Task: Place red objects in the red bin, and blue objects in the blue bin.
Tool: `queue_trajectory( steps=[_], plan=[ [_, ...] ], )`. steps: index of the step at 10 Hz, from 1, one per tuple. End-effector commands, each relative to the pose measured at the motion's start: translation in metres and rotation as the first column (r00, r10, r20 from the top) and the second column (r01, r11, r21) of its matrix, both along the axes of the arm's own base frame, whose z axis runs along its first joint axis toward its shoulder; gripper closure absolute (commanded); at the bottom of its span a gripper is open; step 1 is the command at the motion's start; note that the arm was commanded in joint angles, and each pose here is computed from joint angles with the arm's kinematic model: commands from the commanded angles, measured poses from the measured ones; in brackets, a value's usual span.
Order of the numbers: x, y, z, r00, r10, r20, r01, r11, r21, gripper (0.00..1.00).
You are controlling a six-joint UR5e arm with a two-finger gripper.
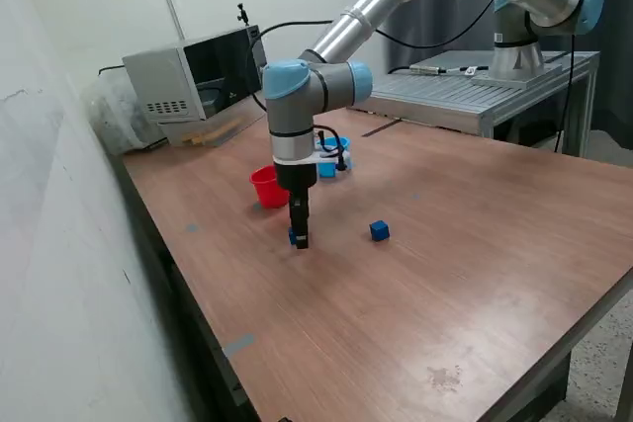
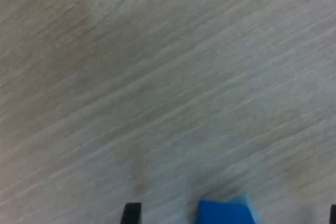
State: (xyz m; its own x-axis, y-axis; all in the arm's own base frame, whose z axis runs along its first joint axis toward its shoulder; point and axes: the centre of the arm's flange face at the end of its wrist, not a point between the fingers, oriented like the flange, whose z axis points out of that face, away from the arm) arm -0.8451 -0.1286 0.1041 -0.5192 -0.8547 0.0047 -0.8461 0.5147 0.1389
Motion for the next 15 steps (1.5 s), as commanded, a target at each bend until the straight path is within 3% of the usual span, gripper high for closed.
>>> queue_trajectory(
  steps=[1,2,3,5,9,12,13,15],
  plan=[
    [-0.001,0.002,-0.002,1.000,-0.003,0.000,0.003,1.000,0.001,0.00],
    [-0.001,0.003,-0.002,1.000,-0.004,0.000,0.004,1.000,0.001,0.00],
    [-0.001,0.005,-0.002,1.000,-0.006,0.000,0.006,1.000,0.002,1.00],
    [-0.004,0.010,0.004,1.000,-0.012,-0.012,0.012,0.999,0.050,1.00],
    [-0.007,0.014,0.016,0.999,-0.015,-0.030,0.017,0.998,0.054,1.00],
    [0.012,0.015,0.115,0.994,-0.008,-0.106,0.014,0.998,0.056,1.00],
    [0.030,0.035,0.133,0.996,-0.028,-0.089,0.033,0.998,0.057,1.00],
    [0.078,0.064,0.144,0.999,-0.038,0.015,0.037,0.997,0.062,1.00]
  ],
)
